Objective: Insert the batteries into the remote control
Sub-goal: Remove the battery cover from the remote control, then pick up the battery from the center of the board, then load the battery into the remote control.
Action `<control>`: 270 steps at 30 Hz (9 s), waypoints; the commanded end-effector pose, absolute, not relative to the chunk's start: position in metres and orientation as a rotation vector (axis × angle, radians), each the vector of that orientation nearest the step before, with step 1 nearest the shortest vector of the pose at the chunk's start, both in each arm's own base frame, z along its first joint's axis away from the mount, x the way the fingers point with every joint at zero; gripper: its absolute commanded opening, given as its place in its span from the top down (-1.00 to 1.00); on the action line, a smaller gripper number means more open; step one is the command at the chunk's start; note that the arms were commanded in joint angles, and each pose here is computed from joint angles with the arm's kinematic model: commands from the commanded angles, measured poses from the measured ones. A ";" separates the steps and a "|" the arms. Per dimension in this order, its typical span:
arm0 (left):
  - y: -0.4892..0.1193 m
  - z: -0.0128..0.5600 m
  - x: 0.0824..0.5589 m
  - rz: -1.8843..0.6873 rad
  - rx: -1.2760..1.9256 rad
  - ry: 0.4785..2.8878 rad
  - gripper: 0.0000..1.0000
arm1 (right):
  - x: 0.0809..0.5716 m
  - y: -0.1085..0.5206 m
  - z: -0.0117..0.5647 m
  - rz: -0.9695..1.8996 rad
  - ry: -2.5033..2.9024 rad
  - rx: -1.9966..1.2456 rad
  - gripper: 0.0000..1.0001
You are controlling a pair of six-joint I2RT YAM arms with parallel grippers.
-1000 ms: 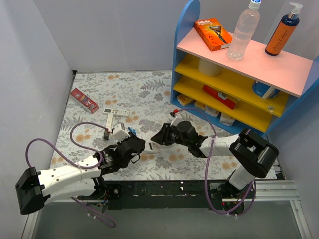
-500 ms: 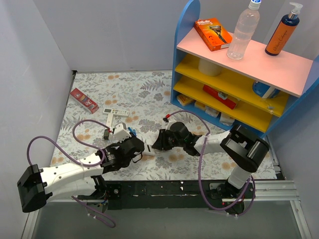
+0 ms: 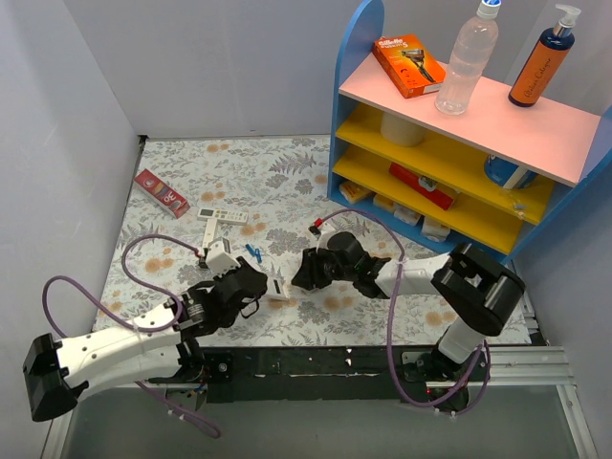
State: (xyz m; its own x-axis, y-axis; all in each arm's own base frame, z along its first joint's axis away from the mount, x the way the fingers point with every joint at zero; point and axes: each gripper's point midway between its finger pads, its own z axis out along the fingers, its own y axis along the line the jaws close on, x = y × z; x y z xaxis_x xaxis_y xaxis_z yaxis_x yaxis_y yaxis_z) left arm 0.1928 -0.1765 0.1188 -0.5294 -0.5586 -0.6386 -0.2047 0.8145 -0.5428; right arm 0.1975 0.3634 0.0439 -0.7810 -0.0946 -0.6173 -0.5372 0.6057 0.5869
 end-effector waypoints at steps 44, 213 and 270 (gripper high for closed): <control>-0.226 0.226 0.166 -1.298 -0.215 1.598 1.00 | 0.176 0.311 0.170 1.456 1.873 -0.489 0.64; -0.240 0.246 0.170 -1.527 -0.256 1.350 1.00 | 0.181 0.310 0.272 1.039 1.600 -0.480 0.97; -0.238 0.250 0.167 -1.556 -0.264 1.325 1.00 | 0.176 0.308 0.262 0.988 1.664 -0.484 0.26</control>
State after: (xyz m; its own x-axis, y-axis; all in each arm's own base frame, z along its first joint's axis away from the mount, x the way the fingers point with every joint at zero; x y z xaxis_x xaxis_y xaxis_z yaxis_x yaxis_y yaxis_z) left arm 0.1720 -0.2423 0.2440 -0.4463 -0.7759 -0.4459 0.5239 0.1774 -0.8331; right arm 0.1732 0.3134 0.2508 -0.3515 0.1521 -0.9237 -0.7450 0.5522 0.3744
